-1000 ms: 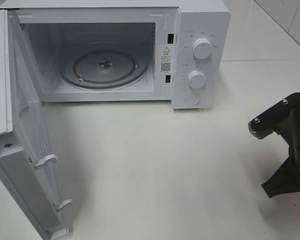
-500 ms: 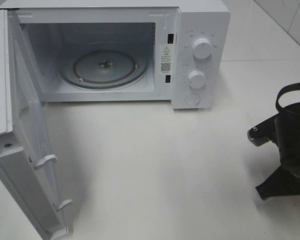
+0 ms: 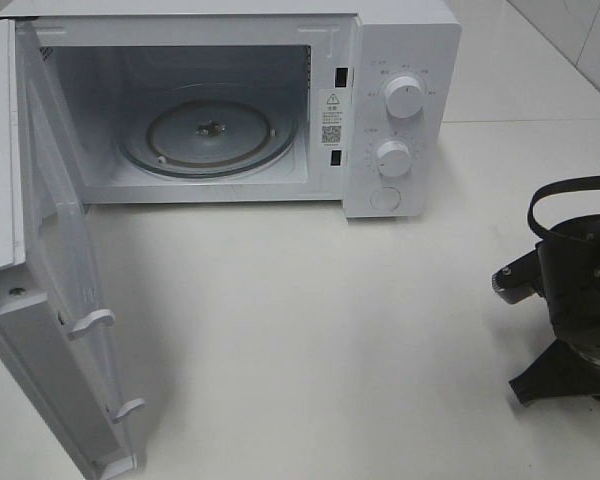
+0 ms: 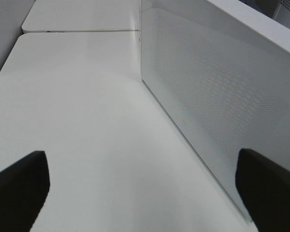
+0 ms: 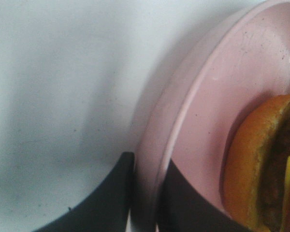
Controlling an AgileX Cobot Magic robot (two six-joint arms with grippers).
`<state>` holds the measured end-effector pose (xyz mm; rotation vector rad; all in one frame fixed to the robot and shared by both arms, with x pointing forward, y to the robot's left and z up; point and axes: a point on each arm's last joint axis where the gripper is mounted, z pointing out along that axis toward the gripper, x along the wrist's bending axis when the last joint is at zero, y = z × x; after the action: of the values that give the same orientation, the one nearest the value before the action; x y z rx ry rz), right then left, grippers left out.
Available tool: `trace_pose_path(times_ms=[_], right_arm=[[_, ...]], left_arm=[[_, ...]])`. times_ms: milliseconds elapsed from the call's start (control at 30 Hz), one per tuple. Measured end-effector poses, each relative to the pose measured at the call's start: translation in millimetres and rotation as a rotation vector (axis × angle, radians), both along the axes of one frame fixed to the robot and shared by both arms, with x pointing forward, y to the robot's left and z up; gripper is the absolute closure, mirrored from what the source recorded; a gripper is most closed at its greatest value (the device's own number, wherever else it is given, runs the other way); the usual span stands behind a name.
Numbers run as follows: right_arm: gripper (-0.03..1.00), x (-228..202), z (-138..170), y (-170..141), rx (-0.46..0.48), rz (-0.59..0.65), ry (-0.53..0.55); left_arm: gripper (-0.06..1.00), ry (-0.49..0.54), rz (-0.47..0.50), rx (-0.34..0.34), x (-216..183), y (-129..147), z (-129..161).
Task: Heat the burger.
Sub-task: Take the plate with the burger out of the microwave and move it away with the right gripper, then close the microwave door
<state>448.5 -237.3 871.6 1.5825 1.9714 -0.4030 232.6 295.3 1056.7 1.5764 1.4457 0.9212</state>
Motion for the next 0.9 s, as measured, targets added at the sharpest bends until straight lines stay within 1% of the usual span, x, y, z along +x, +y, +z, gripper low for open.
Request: trace_pose_path(times_ms=[33,67,100,133,167,200,267,300,333,467,533,567,600,633,667,700,733,767,800,833,867,900], right_arm=[[0.81,0,0,0,0.000,0.000,0.000],[0.74,3,1,2,0.006,-0.004,-0.007],[0.70,5,3,3,0.011,-0.008,-0.011],[0.70,5,3,3,0.011,-0.008,-0.011],[0.62,8,6,5,0.008,-0.021,-0.009],[0.62,8,6,5,0.008,-0.021,-0.009],[0.53,12,9,9,0.009,-0.030,0.017],[0.53,12,9,9,0.009,-0.030,0.017],[0.49,13,12,11,0.021,-0.033,0.033],[0.47,11,21,13,0.052,-0.030,0.043],[0.47,8,37,14,0.096,-0.026,0.021],[0.47,8,37,14,0.096,-0.026,0.021],[0.46,7,50,14,0.130,-0.014,-0.011],[0.46,7,50,14,0.130,-0.014,-0.011],[0.46,3,66,13,0.176,0.001,-0.049],[0.46,3,66,13,0.176,0.001,-0.049],[0.45,-1,82,12,0.217,0.026,-0.079],[0.44,-5,90,12,0.242,0.041,-0.095],[0.44,-5,90,12,0.242,0.041,-0.095],[0.41,-12,106,10,0.293,0.069,-0.124],[0.41,-12,106,10,0.293,0.069,-0.124],[0.37,-19,119,9,0.338,0.102,-0.146]], left_arm=[[-0.05,0.000,0.000,0.000,0,0,0],[-0.05,0.000,0.000,0.000,0,0,0],[-0.05,0.000,0.000,0.000,0,0,0],[-0.05,0.000,0.000,0.000,0,0,0],[-0.05,0.000,0.000,0.000,0,0,0],[-0.05,0.000,0.000,0.000,0,0,0],[-0.05,0.000,0.000,0.000,0,0,0],[-0.05,0.000,0.000,0.000,0,0,0],[-0.05,0.000,0.000,0.000,0,0,0],[-0.05,0.000,0.000,0.000,0,0,0],[-0.05,0.000,0.000,0.000,0,0,0],[-0.05,0.000,0.000,0.000,0,0,0],[-0.05,0.000,0.000,0.000,0,0,0],[-0.05,0.000,0.000,0.000,0,0,0],[-0.05,0.000,0.000,0.000,0,0,0],[-0.05,0.000,0.000,0.000,0,0,0],[-0.05,0.000,0.000,0.000,0,0,0],[-0.05,0.000,0.000,0.000,0,0,0],[-0.05,0.000,0.000,0.000,0,0,0],[-0.05,0.000,0.000,0.000,0,0,0],[-0.05,0.000,0.000,0.000,0,0,0],[-0.05,0.000,0.000,0.000,0,0,0]])
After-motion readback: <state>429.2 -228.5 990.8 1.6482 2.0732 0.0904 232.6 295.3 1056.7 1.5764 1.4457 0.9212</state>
